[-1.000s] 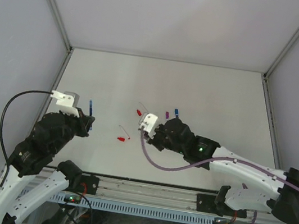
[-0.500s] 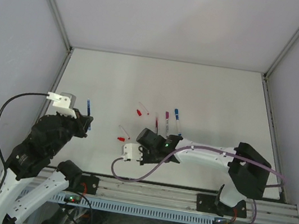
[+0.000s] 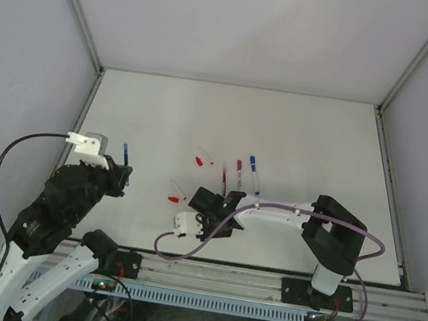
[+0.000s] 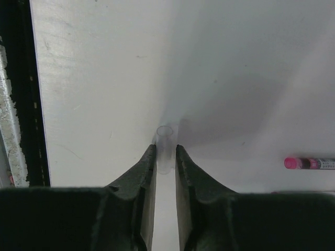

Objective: Insert the pens into the pen caps
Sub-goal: Place the pen cap at the center of the board.

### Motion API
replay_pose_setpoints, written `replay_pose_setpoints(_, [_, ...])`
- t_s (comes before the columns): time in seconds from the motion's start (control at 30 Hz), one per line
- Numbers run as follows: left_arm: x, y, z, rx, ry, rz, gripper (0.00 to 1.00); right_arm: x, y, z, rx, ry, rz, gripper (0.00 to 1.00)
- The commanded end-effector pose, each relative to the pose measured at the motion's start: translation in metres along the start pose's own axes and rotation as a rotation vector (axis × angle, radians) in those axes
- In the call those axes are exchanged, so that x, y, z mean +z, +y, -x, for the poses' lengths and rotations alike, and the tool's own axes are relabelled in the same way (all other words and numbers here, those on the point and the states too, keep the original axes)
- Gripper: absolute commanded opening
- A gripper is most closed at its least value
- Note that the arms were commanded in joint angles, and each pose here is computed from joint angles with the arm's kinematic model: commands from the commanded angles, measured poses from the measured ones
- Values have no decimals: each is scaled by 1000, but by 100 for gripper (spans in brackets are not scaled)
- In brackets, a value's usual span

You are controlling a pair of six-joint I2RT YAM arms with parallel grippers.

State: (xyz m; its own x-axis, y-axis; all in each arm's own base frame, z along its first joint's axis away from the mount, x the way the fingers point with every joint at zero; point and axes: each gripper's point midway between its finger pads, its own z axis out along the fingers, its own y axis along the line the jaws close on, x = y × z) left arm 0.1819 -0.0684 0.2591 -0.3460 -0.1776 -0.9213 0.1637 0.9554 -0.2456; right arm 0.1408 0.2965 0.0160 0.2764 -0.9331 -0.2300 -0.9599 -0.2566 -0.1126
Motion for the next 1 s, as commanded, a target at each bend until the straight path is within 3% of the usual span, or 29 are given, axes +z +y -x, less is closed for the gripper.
replay_pose_setpoints(0.0, [3, 3, 3, 9, -29, 12, 0, -5, -4, 14, -18, -30, 6, 19])
replay_pose_setpoints(0.4, [1, 6, 4, 1, -40, 26, 0, -25, -9, 34, 45, -148, -28, 32])
replay_pose_setpoints(0.53, [-1, 8, 6, -5, -51, 37, 0, -41, -18, 48, 146, -282, -83, 33])
replay_pose_setpoints(0.67, [-2, 10, 7, -9, -59, 42, 0, -54, -31, 58, 325, -428, -152, 37])
replay_pose_setpoints(0.8, [-2, 11, 8, -11, -63, 49, 0, -68, -49, 67, 611, -580, -193, 42])
replay_pose_setpoints(0.97, [-2, 11, 7, -10, -61, 52, 0, -84, -76, 60, 934, -646, -310, 43])
